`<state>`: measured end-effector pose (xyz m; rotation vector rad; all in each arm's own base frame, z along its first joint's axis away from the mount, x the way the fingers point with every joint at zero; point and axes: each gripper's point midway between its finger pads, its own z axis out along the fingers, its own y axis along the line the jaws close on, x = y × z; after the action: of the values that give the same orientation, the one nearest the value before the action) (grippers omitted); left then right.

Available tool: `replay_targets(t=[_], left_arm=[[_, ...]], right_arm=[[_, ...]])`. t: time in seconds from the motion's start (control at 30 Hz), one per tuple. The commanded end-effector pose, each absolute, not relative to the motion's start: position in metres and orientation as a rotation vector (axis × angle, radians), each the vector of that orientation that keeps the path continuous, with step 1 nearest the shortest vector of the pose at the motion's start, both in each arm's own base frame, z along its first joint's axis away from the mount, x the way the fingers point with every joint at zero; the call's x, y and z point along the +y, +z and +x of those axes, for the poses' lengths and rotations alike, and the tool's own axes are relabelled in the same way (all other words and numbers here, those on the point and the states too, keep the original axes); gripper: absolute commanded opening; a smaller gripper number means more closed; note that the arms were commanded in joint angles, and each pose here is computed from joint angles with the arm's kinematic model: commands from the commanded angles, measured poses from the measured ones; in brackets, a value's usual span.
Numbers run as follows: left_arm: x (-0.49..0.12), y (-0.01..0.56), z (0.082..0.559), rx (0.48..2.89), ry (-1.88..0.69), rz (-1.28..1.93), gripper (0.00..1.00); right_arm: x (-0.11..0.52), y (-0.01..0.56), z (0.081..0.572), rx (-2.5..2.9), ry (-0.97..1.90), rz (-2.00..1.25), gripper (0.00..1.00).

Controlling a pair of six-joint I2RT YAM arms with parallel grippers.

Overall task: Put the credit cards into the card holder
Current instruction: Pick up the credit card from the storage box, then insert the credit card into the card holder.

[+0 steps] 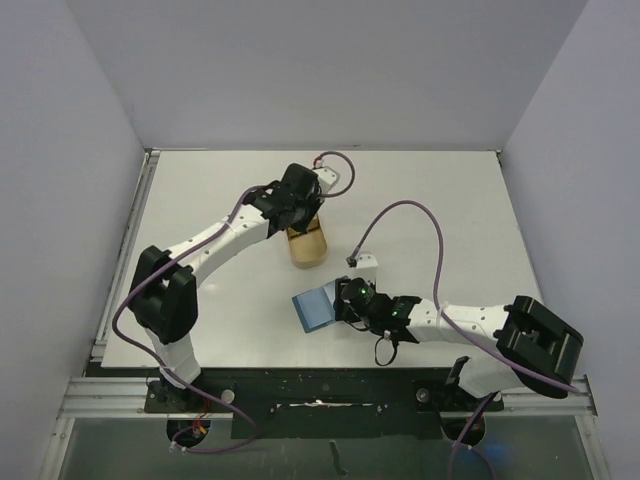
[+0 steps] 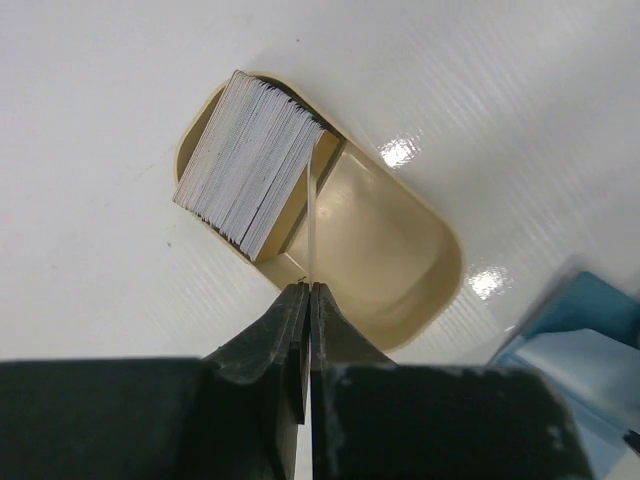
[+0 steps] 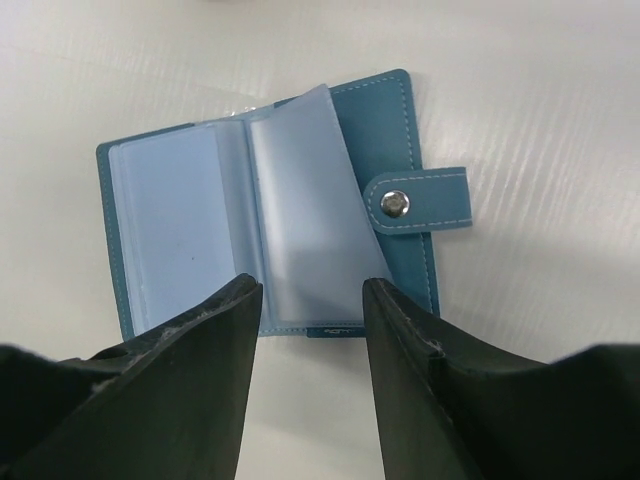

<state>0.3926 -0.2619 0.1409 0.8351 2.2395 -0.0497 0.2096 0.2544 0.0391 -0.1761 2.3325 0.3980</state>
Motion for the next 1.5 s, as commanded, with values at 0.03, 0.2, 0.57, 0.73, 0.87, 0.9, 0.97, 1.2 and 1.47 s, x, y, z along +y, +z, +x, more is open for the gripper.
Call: replay_targets(t=[0.03,0.2,0.57,0.73,0.87,0.9,0.97,1.2,1.47], left_arm=[[-0.276,0.197,0.374,2.232,-0.357,0.512,0.0],[-0.287,0.204,0.344,2.255,-0.647,0.276,0.0],[-0.289,0.164,0.268,2.303,-1.064,-0.13,0.0],[-0.293,0.144,0.246,2.33,-1.156,-0.202,0.0],[-0.296,0.136,0.237,2.338,-1.188,-0.225,0.0],[-0.295,0.127,0.233,2.355,-1.183,-0.234,0.0],[-0.293,0.115,0.228,2.382,-1.173,-0.254,0.0],[-0.287,0.097,0.22,2.421,-1.135,-0.262,0.0],[-0.277,0.091,0.213,2.427,-1.134,-0.304,0.0]], right_arm=[[0.255,0.073,0.231,2.237,0.411,-0.142,0.45],[0.247,0.069,0.233,2.252,0.385,-0.13,0.45],[0.24,0.073,0.239,2.245,0.356,-0.137,0.44],[0.241,0.07,0.247,2.26,0.324,-0.173,0.46],[0.243,0.068,0.25,2.265,0.311,-0.194,0.46],[0.244,0.066,0.249,2.27,0.312,-0.2,0.46],[0.245,0.062,0.248,2.281,0.318,-0.202,0.44],[0.247,0.051,0.235,2.315,0.38,-0.158,0.27],[0.257,0.038,0.205,2.379,0.486,-0.001,0.22]])
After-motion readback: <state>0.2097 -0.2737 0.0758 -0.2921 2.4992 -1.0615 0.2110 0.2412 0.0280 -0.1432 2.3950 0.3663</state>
